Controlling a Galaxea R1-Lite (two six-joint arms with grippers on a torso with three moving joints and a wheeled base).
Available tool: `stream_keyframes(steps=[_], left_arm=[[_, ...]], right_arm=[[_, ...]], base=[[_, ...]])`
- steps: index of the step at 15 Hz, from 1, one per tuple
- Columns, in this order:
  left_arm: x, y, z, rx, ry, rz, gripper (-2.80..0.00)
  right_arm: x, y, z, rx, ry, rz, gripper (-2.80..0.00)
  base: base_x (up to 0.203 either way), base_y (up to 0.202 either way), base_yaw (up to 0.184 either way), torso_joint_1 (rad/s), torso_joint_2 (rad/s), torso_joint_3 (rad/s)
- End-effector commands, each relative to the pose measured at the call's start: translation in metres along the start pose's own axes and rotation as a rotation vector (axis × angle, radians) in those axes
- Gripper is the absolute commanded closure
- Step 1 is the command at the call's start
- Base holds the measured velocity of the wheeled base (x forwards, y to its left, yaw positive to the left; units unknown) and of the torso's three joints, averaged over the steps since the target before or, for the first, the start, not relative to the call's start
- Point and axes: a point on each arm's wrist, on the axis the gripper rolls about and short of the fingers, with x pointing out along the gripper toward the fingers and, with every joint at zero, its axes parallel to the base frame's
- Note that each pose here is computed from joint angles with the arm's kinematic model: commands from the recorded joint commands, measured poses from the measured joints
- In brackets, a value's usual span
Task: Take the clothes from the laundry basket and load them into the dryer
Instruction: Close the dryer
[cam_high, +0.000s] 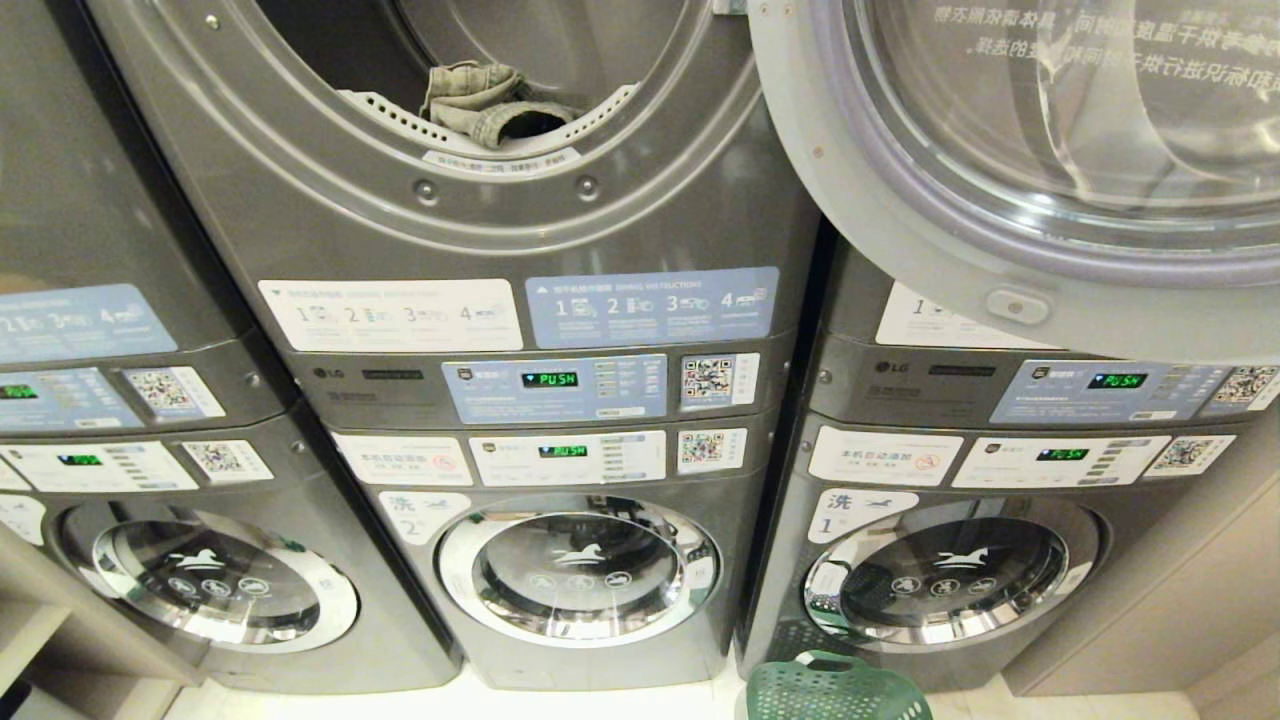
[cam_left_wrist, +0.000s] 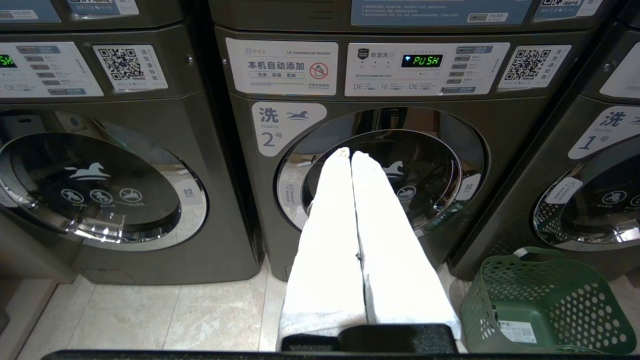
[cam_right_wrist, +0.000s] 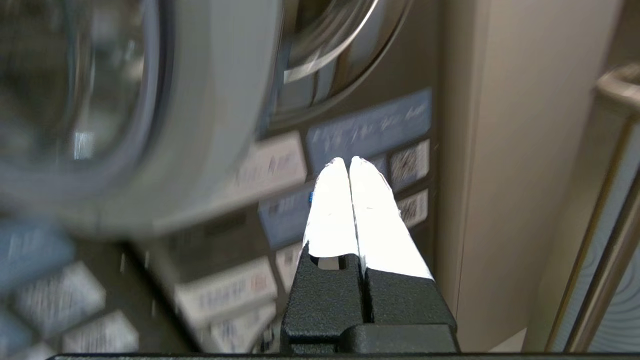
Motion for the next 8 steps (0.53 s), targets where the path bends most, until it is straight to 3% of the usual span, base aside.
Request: stream_keyframes(steps=[1,4,8], left_arm=[[0.000,0.000,0.000,0.001,-0.001,0.000,0.00],[0.000,0.000,0.000,-0.001,-0.001,0.001,0.00],[0.000,0.000,0.000,-0.001,-0.001,0.001,0.00]], right_arm=[[0.056,0.029,0.012,-0.018,0.053,-0.078,0.00],[0.087,0.043,0.025,0.044,-0.040,-0.206,0.00],[0.089,0.044,0.021,0.035,-0.027,-0.208,0.00]], base=[[0.000,0.000,0.000,0.000,0.00,0.000],[0.000,0.000,0.000,0.000,0.00,0.000],[0.000,0.000,0.000,0.000,0.00,0.000]])
